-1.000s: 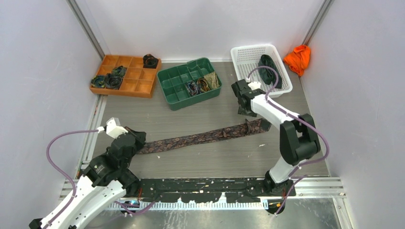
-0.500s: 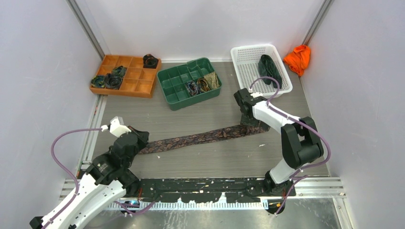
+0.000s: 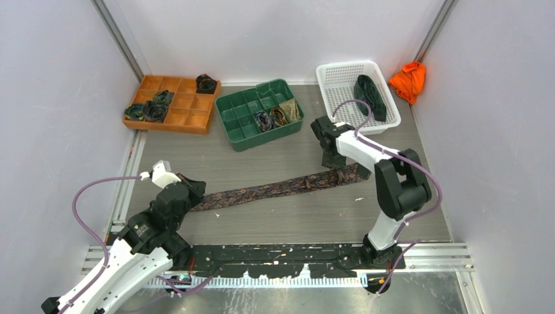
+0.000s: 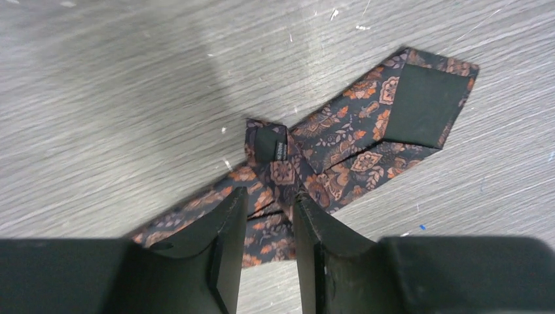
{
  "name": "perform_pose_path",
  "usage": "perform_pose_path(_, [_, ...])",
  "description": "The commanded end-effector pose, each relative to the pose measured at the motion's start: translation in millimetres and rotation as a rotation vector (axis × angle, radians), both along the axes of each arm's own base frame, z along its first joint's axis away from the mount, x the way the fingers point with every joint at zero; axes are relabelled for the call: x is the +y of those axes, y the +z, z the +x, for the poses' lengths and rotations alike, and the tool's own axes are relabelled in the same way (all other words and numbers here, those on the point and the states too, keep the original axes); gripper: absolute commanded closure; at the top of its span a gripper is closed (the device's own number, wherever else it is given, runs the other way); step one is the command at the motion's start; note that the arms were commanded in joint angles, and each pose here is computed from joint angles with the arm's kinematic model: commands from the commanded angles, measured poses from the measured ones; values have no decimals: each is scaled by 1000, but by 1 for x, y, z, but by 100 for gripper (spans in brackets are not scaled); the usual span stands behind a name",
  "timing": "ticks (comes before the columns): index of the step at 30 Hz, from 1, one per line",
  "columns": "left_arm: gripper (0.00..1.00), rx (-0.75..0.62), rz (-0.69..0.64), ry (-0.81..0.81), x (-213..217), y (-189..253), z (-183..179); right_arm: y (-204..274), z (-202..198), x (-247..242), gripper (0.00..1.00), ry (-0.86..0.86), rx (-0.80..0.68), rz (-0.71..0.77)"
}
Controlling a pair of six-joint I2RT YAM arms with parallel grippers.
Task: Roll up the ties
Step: Flatten out the tie at the center of the board.
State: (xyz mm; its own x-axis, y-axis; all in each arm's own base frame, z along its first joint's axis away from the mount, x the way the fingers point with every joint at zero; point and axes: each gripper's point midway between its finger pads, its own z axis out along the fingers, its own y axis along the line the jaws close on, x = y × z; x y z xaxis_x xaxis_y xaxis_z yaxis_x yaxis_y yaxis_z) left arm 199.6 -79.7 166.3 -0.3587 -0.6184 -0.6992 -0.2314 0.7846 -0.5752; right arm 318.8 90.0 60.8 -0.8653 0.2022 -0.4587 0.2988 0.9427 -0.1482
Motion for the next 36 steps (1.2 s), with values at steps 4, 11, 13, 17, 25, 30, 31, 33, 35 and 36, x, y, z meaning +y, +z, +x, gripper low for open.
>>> perform_pose_path(4, [100,-38,-30,7,0,10,2,-26,5,-22,68,-63,43,-123])
perform_pose_path(11, [100,-36,-27,15,1,7,2,-7,24,-13,93,-56,-72,-51])
perform_pose_path(13, [100,-37,-28,16,1,8,3,6,28,-8,98,-56,-146,1])
perform_pose_path(17, [100,-30,-24,2,-6,6,8,44,34,5,99,-33,-346,160])
perform_pose_path(25, [100,-15,-32,-23,-17,0,13,23,15,-34,99,-141,-315,75])
perform_pose_path(30, [100,-3,-28,-35,-21,-5,15,-8,-12,-73,82,-296,-241,-36])
perform_pose_path(31, [100,1,-26,-36,-21,-7,15,-11,-17,-79,78,-325,-229,-54])
perform_pose_path(33, [100,8,-26,-40,-22,-10,15,-12,-25,-87,74,-369,-222,-80])
perform_pose_path(35, [100,12,-29,-44,-23,-12,14,-10,-31,-91,73,-387,-216,-93])
perform_pose_path(36, [100,13,-30,-44,-23,-13,14,-8,-32,-92,72,-394,-219,-95])
